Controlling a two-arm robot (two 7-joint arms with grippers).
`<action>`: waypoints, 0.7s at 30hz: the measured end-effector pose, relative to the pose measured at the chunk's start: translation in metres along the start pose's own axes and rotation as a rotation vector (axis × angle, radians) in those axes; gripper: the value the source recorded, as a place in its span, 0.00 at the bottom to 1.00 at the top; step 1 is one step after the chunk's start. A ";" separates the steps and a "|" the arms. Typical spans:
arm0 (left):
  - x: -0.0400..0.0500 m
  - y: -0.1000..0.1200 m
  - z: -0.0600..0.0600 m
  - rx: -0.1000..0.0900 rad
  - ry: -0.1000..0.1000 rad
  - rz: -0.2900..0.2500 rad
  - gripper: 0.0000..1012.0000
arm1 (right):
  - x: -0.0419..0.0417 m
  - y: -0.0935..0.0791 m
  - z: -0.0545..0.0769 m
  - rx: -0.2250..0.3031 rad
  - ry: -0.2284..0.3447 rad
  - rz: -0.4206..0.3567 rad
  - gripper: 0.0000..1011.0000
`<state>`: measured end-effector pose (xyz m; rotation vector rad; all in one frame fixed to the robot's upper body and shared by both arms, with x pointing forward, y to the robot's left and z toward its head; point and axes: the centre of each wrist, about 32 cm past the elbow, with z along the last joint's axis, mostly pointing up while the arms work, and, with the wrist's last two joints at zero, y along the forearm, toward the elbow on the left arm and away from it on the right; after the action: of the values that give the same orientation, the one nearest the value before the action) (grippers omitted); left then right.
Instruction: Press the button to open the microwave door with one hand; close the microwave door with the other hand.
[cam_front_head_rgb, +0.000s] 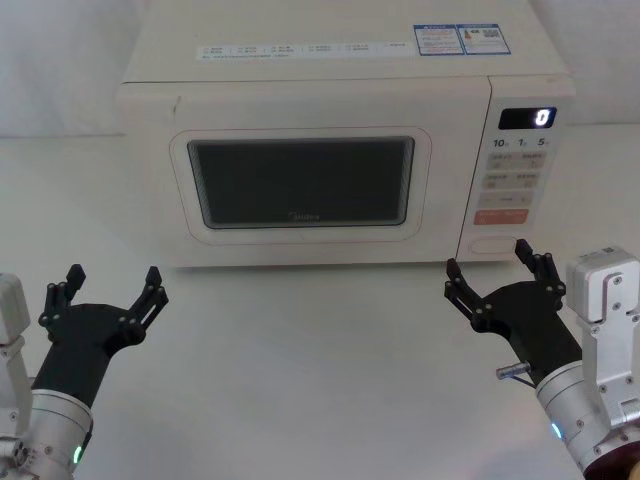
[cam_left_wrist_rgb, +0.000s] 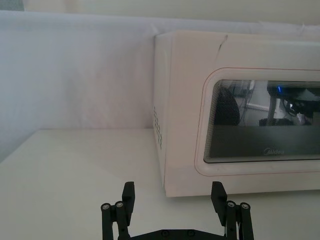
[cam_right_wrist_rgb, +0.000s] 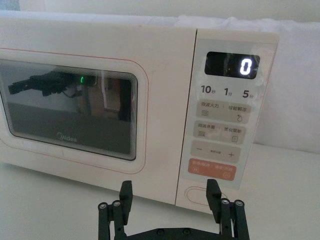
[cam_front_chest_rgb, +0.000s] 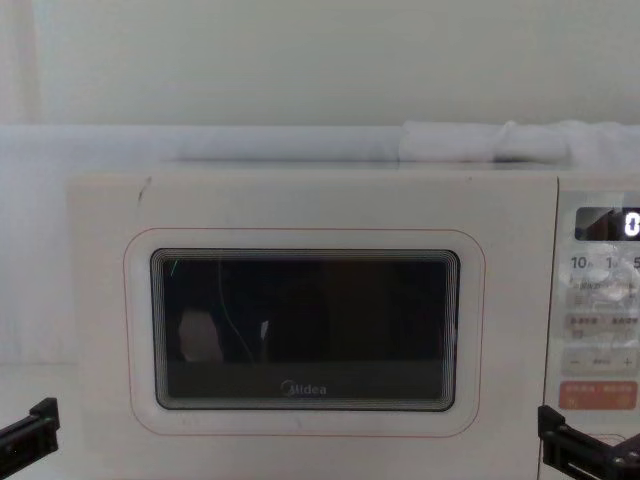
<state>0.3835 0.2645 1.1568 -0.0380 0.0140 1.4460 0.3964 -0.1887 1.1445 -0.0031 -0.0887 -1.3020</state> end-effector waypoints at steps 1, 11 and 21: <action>0.0000 0.000 0.000 0.000 0.000 0.000 0.99 | 0.0000 0.000 0.000 0.000 0.000 0.000 0.95; 0.0000 0.000 0.000 0.000 0.000 0.000 0.99 | 0.0000 0.000 0.000 0.000 0.000 0.000 0.69; 0.0000 0.000 0.000 0.000 0.000 0.000 0.99 | 0.0000 0.000 0.000 0.000 0.000 0.000 0.39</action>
<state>0.3835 0.2646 1.1568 -0.0380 0.0140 1.4461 0.3964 -0.1887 1.1445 -0.0031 -0.0888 -1.3019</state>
